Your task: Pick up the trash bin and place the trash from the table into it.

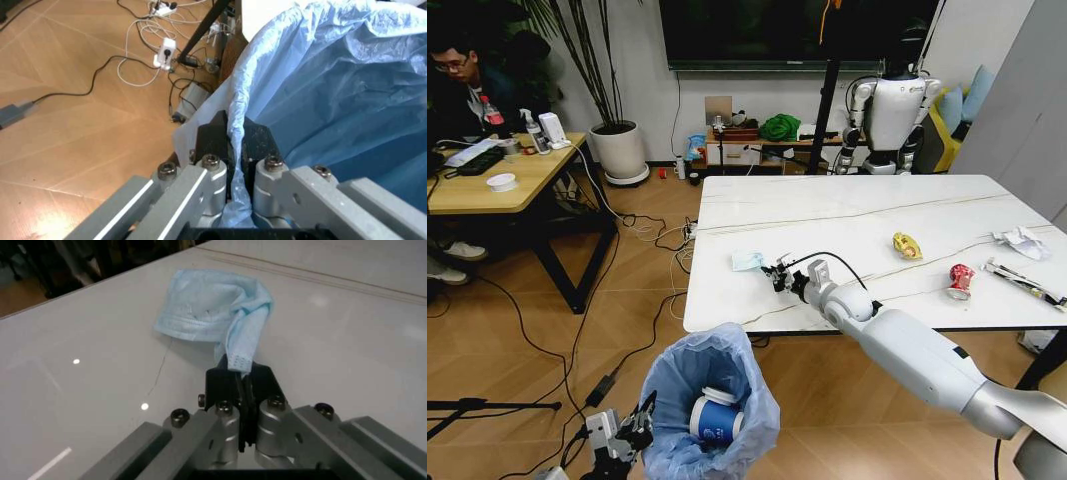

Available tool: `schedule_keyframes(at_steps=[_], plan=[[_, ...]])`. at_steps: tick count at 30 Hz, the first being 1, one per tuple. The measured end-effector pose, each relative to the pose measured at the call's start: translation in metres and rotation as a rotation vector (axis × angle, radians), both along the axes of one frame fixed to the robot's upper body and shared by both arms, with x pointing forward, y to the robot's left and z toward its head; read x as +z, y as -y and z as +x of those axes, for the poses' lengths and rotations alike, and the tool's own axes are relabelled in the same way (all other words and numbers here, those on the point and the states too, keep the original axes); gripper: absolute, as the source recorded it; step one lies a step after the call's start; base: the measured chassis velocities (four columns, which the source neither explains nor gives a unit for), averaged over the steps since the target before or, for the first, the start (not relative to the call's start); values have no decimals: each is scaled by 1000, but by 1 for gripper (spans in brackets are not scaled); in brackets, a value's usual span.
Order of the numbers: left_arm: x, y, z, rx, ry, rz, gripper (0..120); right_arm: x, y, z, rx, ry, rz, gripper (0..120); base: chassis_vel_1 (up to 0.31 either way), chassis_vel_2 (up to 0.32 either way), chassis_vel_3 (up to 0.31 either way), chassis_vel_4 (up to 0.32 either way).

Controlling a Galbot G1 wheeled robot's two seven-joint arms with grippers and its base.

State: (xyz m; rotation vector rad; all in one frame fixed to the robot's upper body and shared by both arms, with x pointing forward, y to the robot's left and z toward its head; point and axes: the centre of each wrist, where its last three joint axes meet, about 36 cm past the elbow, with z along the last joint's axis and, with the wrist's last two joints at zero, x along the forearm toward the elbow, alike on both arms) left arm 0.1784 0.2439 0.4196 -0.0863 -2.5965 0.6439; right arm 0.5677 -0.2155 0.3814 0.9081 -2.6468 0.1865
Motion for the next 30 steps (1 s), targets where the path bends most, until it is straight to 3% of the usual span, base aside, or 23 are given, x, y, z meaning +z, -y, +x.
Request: schedule_keyframes(at_steps=[12, 21, 30], plan=[[-4, -13, 6, -61, -8, 8, 0, 38, 48, -11, -15, 66, 64, 0, 0, 0, 0, 0], [-1, -11, 10, -78, 11, -3, 0, 76, 58, -40, 79, 144, 112, 0, 0, 0, 0, 0], [-18, -7, 17, -142, -28, -1, 0, 106, 125, -68, 72, 231, 68, 0, 0, 0, 0, 0]])
